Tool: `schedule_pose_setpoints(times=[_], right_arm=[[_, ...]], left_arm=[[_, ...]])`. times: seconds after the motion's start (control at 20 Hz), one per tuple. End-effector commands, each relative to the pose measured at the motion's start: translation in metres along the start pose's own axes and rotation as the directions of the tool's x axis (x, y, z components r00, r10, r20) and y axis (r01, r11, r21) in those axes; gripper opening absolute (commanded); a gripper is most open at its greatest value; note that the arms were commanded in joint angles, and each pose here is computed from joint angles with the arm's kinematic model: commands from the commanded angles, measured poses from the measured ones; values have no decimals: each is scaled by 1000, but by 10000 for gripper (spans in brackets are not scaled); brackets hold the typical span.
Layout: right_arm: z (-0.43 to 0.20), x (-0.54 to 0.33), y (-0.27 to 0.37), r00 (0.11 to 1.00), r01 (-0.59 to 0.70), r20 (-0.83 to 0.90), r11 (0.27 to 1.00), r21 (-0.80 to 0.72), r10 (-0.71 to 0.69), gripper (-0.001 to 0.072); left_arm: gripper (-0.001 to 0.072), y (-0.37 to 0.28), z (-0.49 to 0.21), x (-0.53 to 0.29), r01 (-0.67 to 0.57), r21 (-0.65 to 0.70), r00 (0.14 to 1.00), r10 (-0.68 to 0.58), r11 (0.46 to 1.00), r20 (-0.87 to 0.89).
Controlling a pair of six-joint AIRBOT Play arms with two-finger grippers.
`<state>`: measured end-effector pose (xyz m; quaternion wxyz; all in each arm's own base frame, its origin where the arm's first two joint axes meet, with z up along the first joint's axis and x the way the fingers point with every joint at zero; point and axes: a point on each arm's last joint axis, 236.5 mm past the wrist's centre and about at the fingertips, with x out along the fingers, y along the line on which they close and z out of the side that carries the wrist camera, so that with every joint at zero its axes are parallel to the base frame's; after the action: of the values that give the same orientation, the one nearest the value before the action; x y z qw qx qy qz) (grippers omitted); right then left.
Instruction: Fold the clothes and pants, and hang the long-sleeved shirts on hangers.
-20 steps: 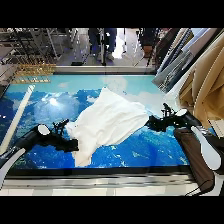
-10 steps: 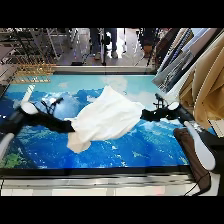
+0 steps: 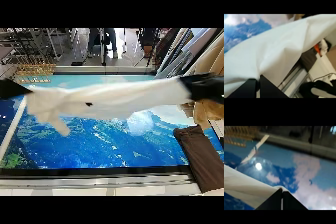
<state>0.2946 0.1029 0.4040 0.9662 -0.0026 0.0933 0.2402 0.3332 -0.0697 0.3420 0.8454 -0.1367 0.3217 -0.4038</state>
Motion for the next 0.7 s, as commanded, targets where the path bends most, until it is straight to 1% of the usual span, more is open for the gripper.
schedule_pose_setpoints(times=[0.0, 0.05, 0.1, 0.2, 0.25, 0.35, 0.45, 0.55, 0.65], right_arm=[[80, -129, 78, 932, 23, 361, 989, -144, 31, 10], [92, -146, 89, 911, 23, 410, 987, -159, 45, 10], [101, -156, 93, 896, 30, 442, 985, -168, 48, 10], [112, -150, 84, 885, 47, 465, 987, -155, 31, 11], [110, -134, 71, 899, 55, 438, 988, -142, 13, 10], [90, -73, 36, 952, 31, 306, 996, -86, -4, 11], [44, 11, -4, 994, -24, 103, 999, 23, 21, 11], [-28, 99, -50, 993, -34, -110, 987, 158, 52, 11], [-113, 176, -94, 956, 4, -284, 960, 279, 78, 11]], left_arm=[[9, -135, 28, -70, 194, 278, 939, -260, 941, 225], [9, -154, 28, -81, 183, 332, 927, -275, 925, 255], [9, -162, 27, -87, 147, 361, 925, -257, 921, 279], [8, -149, 29, -88, 78, 378, 934, -200, 923, 296], [9, -134, 31, -84, 76, 357, 938, -188, 931, 290], [9, -91, 23, -53, 165, 243, 955, -217, 956, 203], [9, -42, -3, 9, 288, 105, 954, -295, 952, 53], [9, 5, -44, 81, 397, -66, 911, -402, 915, -92], [9, 63, -82, 142, 422, -267, 869, -470, 866, -155]])
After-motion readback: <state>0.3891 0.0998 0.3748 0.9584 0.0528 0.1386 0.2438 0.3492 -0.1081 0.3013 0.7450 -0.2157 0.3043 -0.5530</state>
